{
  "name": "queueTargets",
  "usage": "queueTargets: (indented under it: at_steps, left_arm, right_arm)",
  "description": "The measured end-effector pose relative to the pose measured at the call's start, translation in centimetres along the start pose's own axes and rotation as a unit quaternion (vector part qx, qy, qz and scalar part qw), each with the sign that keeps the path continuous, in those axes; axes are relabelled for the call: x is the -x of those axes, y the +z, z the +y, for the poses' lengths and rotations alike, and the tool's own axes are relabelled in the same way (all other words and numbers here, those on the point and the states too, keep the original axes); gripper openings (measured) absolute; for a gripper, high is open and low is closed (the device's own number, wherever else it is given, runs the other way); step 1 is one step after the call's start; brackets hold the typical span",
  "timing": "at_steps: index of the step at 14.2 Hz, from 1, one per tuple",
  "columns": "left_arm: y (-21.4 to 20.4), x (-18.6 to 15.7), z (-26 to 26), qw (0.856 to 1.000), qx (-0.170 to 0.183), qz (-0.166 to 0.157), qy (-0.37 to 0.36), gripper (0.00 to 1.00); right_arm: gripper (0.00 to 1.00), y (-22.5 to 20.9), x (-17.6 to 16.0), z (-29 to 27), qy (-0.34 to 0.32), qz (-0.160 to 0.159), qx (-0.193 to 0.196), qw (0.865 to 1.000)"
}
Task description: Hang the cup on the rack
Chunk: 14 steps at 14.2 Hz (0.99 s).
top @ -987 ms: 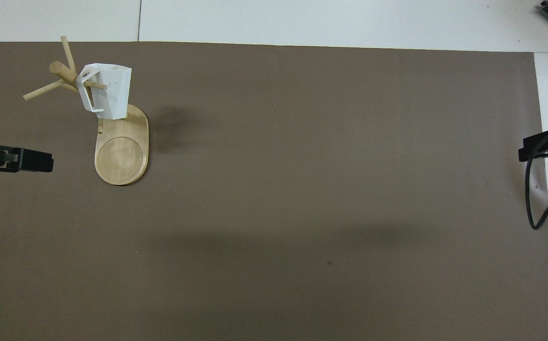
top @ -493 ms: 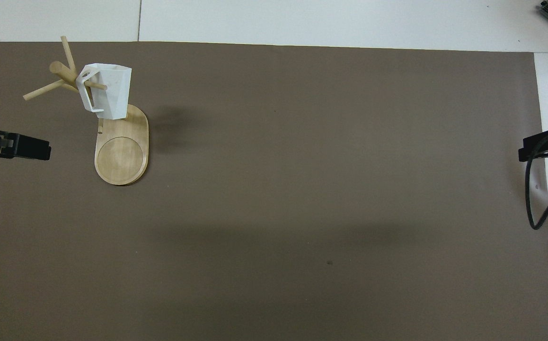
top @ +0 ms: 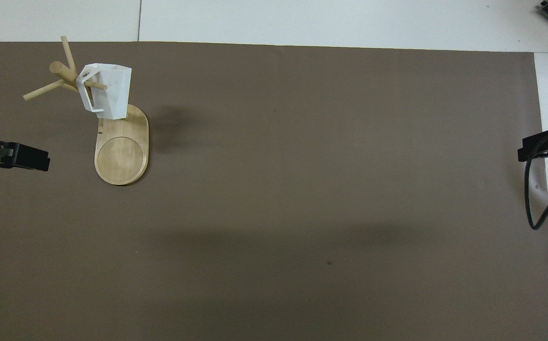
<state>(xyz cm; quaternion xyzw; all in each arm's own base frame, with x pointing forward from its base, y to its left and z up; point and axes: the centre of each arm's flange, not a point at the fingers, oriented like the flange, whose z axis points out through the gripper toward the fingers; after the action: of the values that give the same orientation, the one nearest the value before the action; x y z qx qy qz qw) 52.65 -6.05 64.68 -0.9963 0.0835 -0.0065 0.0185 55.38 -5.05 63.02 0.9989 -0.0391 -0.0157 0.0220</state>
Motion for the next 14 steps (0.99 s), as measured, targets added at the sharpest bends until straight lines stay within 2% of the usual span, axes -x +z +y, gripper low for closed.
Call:
queueTargets:
  at_steps: [14]
  left_arm:
    - [0.07,0.2,-0.42,1.0,0.003,-0.006,-0.006,1.0]
  right_arm:
    - [1.0,0.0,0.0,0.0,0.0,0.0,0.0,1.0]
